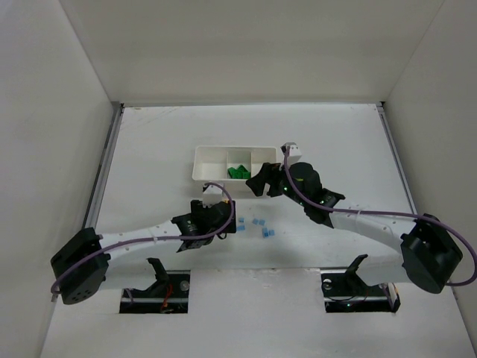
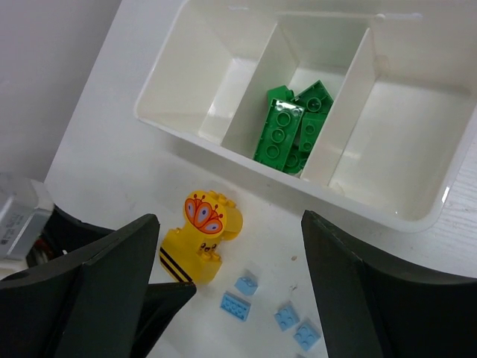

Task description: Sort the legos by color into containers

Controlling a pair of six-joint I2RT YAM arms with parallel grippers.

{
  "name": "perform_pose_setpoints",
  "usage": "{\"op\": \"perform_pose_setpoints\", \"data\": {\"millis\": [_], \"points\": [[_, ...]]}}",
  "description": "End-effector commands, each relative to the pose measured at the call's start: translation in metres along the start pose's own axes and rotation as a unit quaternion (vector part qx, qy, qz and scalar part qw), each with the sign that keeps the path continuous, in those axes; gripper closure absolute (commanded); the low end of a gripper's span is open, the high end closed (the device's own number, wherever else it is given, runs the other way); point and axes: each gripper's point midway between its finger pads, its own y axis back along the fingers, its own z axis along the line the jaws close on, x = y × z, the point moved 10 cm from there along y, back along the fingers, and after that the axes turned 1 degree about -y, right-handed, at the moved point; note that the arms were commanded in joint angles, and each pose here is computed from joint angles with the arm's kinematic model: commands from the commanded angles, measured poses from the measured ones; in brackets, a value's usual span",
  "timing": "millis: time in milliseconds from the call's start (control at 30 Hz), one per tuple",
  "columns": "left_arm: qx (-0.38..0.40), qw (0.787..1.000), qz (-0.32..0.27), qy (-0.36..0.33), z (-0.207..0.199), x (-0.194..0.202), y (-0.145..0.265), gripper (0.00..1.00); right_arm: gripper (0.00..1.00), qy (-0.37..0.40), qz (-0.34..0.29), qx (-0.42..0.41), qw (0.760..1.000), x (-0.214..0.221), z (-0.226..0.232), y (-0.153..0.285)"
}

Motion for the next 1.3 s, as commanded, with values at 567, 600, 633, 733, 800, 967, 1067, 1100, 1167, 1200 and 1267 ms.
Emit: {"op": "perform_pose_setpoints", "data": {"millis": [567,600,633,733,800,967,1067,1100,1167,1200,1267], "points": [[-0.04,0.999,-0.021,-0.002,0.001,0.003,-0.035,0.25,0.15,-0.015,-0.032,-0.036,0.999,-0.017,0.011,-0.001],[-0.041,0.999,-0.021,-0.001,0.003,0.004,-0.036,0.25,0.15,-0.017,-0.031,-0.039,0.999,-0.017,0.011,0.0],[-0.042,0.999,-0.023,0.002,0.004,0.004,-0.036,0.25,0.15,-0.02,-0.029,-0.042,0.999,-0.017,0.011,-0.001],[-0.037,0.999,-0.023,0.007,0.005,0.004,-0.038,0.25,0.15,-0.022,-0.028,-0.043,0.998,-0.017,0.011,-0.001],[-0.037,0.999,-0.022,0.004,0.005,0.005,-0.04,0.25,0.15,-0.022,-0.029,-0.044,0.998,-0.017,0.011,-0.001],[-0.038,0.999,-0.015,-0.007,0.003,0.009,-0.044,0.33,0.15,-0.022,-0.03,-0.044,0.998,-0.018,0.011,0.0],[-0.035,0.999,-0.018,-0.011,0.002,0.008,-0.043,0.48,0.15,-0.022,-0.031,-0.045,0.998,-0.018,0.011,0.001],[-0.033,0.999,-0.02,-0.009,0.003,0.007,-0.041,0.53,0.15,-0.023,-0.031,-0.044,0.998,-0.018,0.01,0.001],[-0.027,0.999,-0.026,-0.008,0.003,0.003,-0.036,0.6,0.15,-0.023,-0.032,-0.043,0.998,-0.019,0.01,0.001],[-0.022,0.999,-0.031,-0.007,0.003,0.001,-0.033,0.62,0.15,-0.023,-0.032,-0.043,0.998,-0.019,0.01,0.001],[-0.008,0.999,-0.041,-0.008,0.003,-0.002,-0.024,0.65,0.16,-0.022,-0.033,-0.048,0.998,-0.02,0.012,0.003]]}}
